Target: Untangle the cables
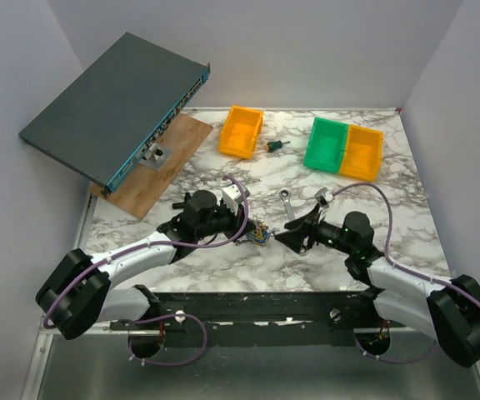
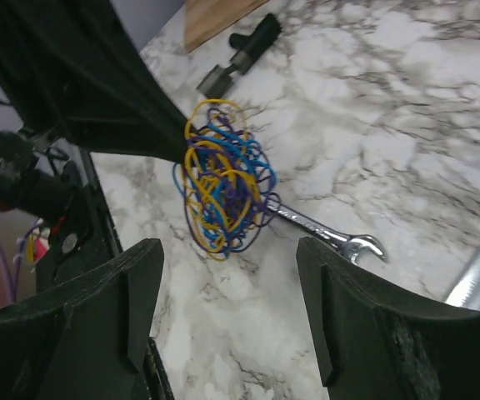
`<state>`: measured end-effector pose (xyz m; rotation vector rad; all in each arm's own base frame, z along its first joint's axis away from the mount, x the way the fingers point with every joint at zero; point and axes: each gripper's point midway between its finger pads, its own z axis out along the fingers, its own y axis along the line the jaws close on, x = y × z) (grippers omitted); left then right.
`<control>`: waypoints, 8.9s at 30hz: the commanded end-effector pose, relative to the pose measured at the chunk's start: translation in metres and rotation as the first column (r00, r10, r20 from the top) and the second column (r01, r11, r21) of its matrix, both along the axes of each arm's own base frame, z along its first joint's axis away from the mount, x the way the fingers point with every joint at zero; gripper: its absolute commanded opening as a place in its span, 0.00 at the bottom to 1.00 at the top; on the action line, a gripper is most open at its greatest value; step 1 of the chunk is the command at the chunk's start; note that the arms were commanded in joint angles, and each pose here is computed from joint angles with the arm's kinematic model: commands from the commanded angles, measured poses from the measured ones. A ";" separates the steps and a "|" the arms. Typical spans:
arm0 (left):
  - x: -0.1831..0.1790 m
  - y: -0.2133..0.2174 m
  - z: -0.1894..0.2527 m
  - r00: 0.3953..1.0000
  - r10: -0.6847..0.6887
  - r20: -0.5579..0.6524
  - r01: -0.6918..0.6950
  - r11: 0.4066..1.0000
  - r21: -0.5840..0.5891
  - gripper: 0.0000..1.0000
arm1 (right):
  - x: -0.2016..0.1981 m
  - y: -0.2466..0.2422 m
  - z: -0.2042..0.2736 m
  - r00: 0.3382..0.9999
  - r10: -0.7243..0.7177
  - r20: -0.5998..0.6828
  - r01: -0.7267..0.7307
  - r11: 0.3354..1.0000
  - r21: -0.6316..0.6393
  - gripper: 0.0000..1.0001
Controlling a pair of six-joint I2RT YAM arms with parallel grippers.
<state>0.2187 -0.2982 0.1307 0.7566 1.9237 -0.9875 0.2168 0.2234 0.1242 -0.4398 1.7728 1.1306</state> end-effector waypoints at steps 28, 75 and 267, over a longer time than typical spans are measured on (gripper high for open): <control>-0.004 0.013 0.030 0.999 0.013 0.047 -0.004 0.983 -0.181 0.71 | 0.015 0.024 0.009 0.994 -0.038 0.101 0.049 0.994 -0.102 0.01; 0.047 0.091 0.013 0.903 0.427 -0.032 -0.426 0.885 -0.187 0.00 | 0.039 -0.172 0.040 0.399 -0.916 0.045 0.910 0.401 0.109 0.01; 0.042 0.086 0.015 0.940 0.329 -0.089 -0.341 0.903 -0.262 0.00 | 0.067 -0.014 -0.036 0.861 -0.505 0.061 0.491 0.796 -0.353 0.01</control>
